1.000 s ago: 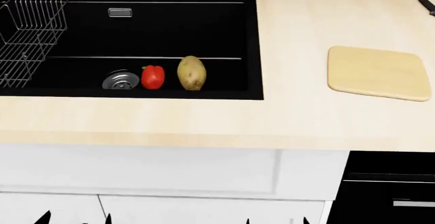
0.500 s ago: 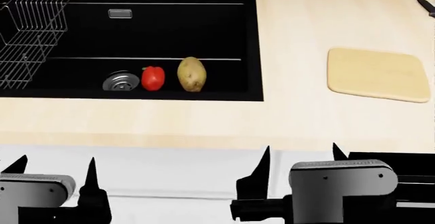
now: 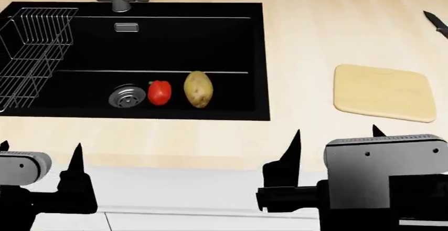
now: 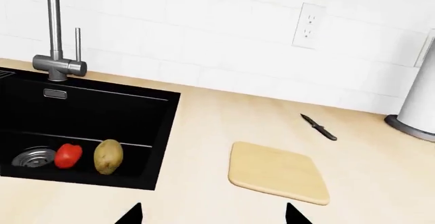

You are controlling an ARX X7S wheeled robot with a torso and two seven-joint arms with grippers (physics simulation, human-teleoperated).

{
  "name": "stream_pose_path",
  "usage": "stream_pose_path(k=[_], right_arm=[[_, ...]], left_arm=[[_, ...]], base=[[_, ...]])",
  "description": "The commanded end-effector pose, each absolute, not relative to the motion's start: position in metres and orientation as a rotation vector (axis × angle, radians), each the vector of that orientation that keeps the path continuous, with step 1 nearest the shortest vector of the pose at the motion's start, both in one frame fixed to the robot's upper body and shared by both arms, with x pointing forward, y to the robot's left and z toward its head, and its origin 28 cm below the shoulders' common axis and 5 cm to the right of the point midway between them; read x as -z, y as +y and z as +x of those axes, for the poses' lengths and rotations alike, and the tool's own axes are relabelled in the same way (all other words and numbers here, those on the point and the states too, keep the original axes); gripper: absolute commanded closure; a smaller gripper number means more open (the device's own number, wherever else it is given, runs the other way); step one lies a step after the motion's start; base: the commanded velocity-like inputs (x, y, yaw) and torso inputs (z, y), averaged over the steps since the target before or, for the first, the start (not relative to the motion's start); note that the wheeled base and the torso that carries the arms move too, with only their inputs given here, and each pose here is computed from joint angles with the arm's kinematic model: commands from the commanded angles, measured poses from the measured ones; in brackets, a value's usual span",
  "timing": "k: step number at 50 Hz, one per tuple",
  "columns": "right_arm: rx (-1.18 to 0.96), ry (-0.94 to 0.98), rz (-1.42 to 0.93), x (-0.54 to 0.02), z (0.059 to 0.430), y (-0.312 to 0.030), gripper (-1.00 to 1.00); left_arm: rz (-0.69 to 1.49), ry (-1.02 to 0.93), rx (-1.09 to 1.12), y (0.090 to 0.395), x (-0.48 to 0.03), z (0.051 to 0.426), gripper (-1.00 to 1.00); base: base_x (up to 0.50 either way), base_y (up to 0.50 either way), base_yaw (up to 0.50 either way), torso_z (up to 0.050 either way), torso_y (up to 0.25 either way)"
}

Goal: Pick the vegetables from the sink and place them on the cutting board.

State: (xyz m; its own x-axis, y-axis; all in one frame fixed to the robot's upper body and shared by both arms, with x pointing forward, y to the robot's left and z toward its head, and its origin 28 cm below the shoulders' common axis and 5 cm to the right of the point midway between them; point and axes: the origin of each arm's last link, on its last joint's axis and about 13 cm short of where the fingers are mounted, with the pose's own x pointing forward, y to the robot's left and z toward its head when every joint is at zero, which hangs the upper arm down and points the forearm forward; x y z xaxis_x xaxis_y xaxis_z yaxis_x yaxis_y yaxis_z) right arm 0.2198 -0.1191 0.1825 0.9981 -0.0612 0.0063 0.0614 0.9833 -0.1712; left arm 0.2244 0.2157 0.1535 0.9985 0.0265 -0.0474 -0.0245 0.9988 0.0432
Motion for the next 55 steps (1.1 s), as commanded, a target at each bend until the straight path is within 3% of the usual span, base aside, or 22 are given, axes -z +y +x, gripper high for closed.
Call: stream_pose_path(k=[1,8,17,35,55], right_arm=[[0.066,0.006,-0.148,-0.203,0.220,-0.128,-1.00],[0.084,-0.007,-0.151,-0.220,0.219,-0.142,-1.00],[0.070,0.023,-0.200,-0.233,0.221,-0.159,-1.00],[-0.051,0.067,-0.195,-0.237,0.222,-0.153,-1.00],[-0.042,0.075,-0.184,-0.237,0.218,-0.157,-1.00]], left_arm=[[-0.002,0.070,0.023,0.222,-0.177,0.227,-1.00],[-0.006,0.090,0.035,0.226,-0.182,0.231,-1.00],[0.054,0.065,0.020,0.236,-0.199,0.237,-1.00],[0.103,0.100,0.036,0.241,-0.192,0.234,-1.00],[0.111,0.109,0.047,0.238,-0.193,0.234,-1.00]], base=[[0.00,0.00,0.00,0.050,0.000],[0.03,0.00,0.00,0.026,0.000],[0.45,0.00,0.00,0.000,0.000],[0.50,0.00,0.00,0.000,0.000],[0.50,0.12,0.00,0.000,0.001]])
